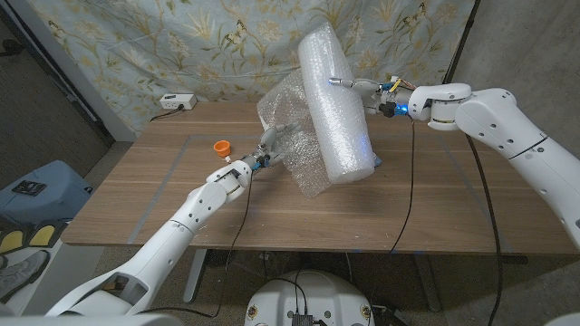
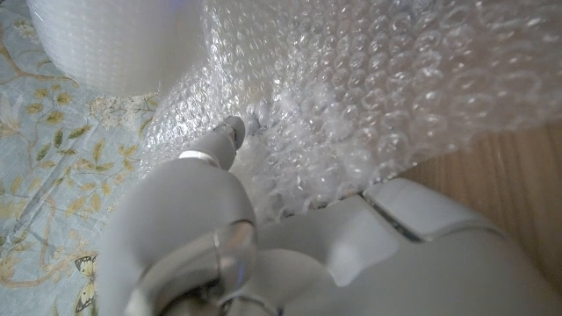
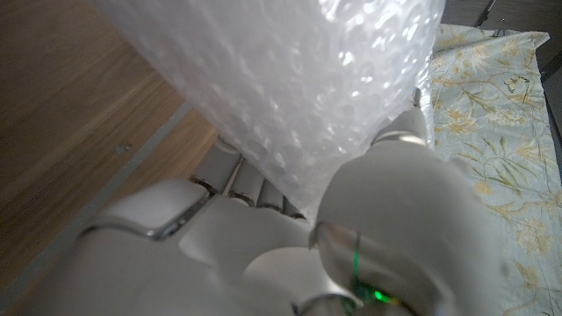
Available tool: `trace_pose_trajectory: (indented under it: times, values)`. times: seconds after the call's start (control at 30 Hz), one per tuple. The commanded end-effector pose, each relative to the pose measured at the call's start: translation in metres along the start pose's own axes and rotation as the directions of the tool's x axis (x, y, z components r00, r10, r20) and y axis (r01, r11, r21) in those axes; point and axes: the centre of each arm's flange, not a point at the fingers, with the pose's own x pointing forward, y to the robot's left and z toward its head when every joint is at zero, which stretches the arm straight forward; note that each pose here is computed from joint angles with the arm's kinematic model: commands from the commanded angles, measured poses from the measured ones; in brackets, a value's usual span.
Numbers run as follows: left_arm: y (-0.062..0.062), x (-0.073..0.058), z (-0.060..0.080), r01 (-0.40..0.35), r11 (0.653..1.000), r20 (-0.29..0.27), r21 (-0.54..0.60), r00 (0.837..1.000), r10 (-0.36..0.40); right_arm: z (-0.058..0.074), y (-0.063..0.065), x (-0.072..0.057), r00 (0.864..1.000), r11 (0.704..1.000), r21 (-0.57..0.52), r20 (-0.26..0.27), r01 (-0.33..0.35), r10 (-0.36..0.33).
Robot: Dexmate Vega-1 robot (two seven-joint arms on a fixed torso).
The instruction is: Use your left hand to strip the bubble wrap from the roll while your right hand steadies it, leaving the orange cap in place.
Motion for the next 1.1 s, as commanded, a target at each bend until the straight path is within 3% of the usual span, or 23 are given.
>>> trace_pose_trajectory:
  times: [0.03,0.7,1.1]
  values:
    - [0.003,-0.008,0.005,-0.064,0.998,-0.001,0.014,0.998,0.064,0.0,0.003,0.0,1.0,1.0,0.008,0.005,0.0,0.0]
    - [0.006,-0.002,0.007,-0.057,0.998,-0.024,0.01,0.998,0.057,-0.005,0.001,0.006,0.999,0.997,0.061,-0.008,-0.037,0.037]
    - [0.008,0.001,0.009,-0.064,0.998,-0.051,0.0,0.997,0.064,-0.027,-0.006,0.011,0.997,0.981,0.178,-0.02,-0.07,0.075]
